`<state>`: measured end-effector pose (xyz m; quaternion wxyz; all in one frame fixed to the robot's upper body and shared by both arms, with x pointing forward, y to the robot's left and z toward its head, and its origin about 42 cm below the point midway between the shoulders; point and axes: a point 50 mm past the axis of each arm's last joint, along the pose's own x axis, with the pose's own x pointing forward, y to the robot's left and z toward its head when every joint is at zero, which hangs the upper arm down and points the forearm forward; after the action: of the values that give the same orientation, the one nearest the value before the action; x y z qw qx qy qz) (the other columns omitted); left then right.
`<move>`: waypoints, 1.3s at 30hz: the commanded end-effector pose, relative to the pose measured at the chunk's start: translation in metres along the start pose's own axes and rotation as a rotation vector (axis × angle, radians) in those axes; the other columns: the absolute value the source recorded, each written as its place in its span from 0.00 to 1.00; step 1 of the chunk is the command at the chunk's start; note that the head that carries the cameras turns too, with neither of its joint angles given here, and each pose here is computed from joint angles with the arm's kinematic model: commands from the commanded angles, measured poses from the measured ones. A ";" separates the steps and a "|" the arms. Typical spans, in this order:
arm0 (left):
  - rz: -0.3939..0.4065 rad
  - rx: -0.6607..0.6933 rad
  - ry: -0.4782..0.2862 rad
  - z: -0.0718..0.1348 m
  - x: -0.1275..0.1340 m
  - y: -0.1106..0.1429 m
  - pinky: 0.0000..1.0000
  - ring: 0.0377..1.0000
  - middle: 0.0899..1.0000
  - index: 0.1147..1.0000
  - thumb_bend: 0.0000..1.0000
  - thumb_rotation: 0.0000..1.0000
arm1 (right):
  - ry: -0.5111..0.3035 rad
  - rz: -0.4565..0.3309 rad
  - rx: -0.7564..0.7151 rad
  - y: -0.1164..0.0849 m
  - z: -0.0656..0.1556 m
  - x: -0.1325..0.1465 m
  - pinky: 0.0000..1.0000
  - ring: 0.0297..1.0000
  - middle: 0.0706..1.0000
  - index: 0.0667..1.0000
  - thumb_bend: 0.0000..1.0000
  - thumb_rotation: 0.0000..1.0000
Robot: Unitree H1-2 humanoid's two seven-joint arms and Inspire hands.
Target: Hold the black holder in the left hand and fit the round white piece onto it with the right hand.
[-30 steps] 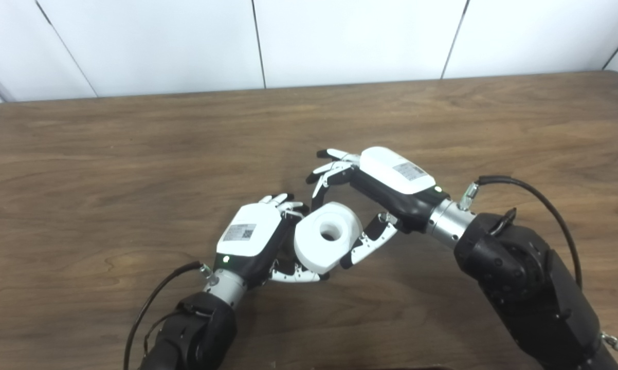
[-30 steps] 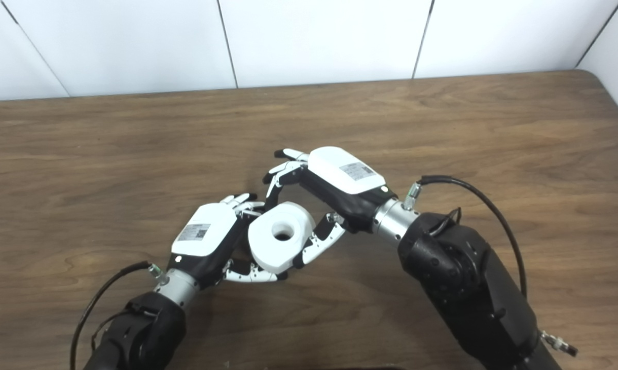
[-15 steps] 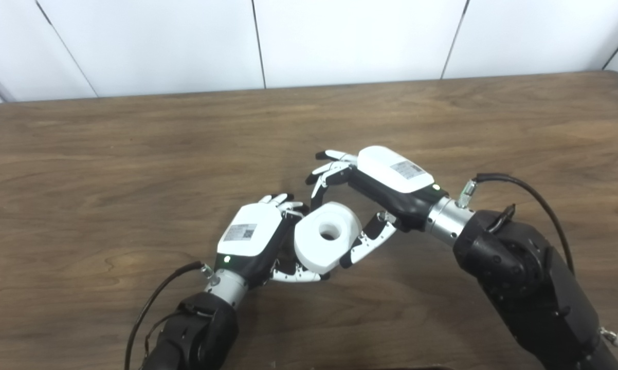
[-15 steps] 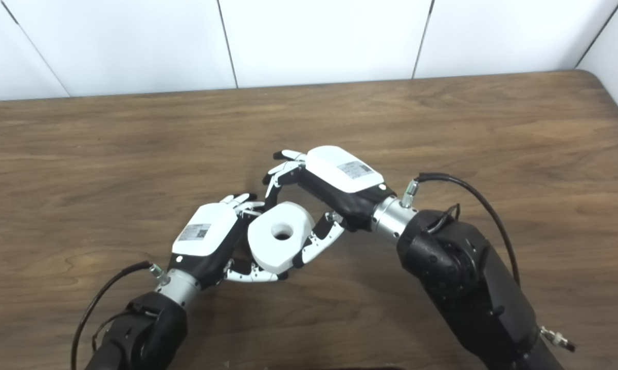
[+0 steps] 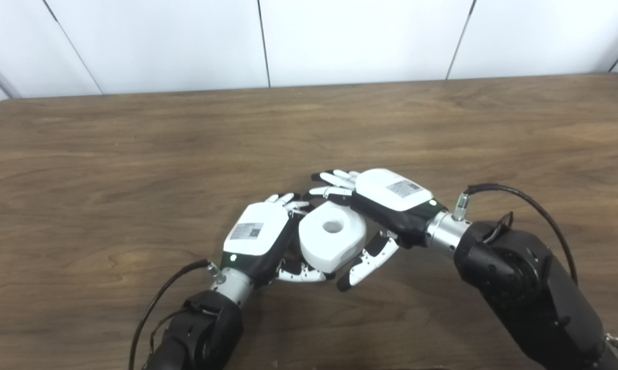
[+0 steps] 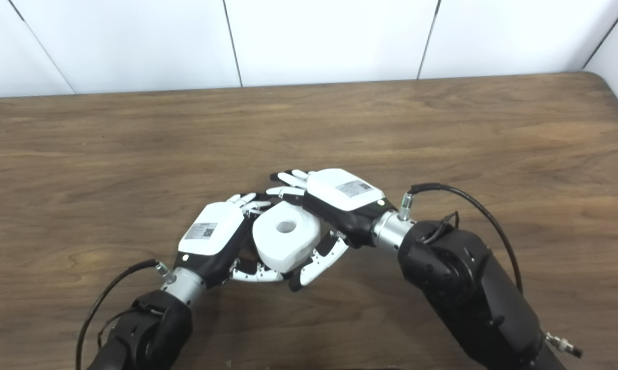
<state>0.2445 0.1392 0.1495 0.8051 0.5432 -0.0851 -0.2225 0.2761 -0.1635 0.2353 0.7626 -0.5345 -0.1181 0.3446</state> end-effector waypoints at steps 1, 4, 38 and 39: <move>-0.077 0.009 -0.014 0.006 0.001 -0.009 0.95 0.93 0.81 0.42 0.52 0.05 | -0.001 -0.020 -0.018 -0.006 0.001 0.000 0.99 1.00 1.00 0.89 1.00 0.44; -0.080 0.010 -0.014 0.005 0.001 -0.010 0.95 0.93 0.81 0.42 0.52 0.05 | 0.008 -0.020 -0.009 -0.005 -0.002 0.000 0.99 1.00 1.00 0.89 1.00 0.43; -0.093 0.024 -0.007 0.004 0.007 -0.015 0.95 0.92 0.80 0.42 0.52 0.05 | 0.001 -0.135 0.059 -0.066 -0.002 -0.010 0.95 1.00 0.99 0.95 1.00 0.44; -0.093 0.025 -0.007 0.004 0.007 -0.015 0.95 0.92 0.80 0.42 0.52 0.05 | 0.001 -0.138 0.058 -0.067 -0.002 -0.010 0.95 1.00 0.99 0.95 1.00 0.44</move>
<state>0.2490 0.1336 0.1501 0.8016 0.5452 -0.0866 -0.2296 0.2964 -0.1830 0.2756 0.8021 -0.4976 -0.1081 0.3122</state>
